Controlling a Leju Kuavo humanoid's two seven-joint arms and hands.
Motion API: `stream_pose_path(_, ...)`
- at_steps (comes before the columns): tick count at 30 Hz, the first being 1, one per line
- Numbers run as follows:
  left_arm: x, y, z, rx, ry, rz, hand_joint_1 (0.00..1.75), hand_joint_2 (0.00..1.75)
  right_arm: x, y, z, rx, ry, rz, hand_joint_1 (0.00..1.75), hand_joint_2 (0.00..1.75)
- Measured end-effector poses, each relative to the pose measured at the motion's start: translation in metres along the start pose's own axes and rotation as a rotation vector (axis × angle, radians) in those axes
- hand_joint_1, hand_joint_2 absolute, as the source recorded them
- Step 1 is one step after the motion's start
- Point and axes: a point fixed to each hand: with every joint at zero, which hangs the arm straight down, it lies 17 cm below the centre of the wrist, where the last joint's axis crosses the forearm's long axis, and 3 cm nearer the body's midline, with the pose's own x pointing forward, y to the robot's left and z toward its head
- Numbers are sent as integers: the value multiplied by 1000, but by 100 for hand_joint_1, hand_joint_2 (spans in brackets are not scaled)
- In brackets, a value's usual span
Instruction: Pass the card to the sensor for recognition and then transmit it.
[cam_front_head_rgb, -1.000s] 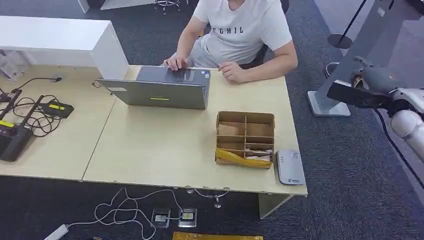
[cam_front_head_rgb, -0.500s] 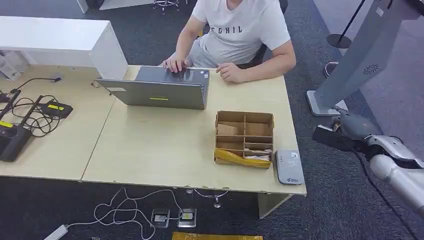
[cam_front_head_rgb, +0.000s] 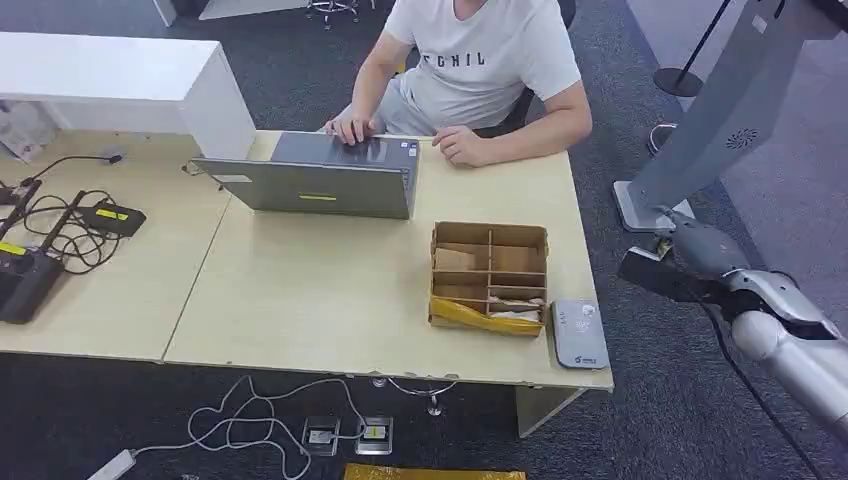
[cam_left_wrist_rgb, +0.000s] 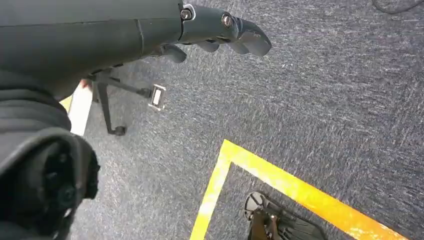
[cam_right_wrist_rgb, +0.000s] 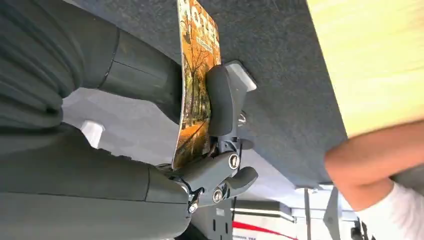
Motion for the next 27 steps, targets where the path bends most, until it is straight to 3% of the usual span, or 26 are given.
stream_pose_path(11,1,0,0,0,-4,-10,0,0,31,18,1,22,-45,-3,175,175)
stream_pose_path(27,2,4,-1,3,-9,-25,0,0,40,41,6,56,-55,-29,175,175)
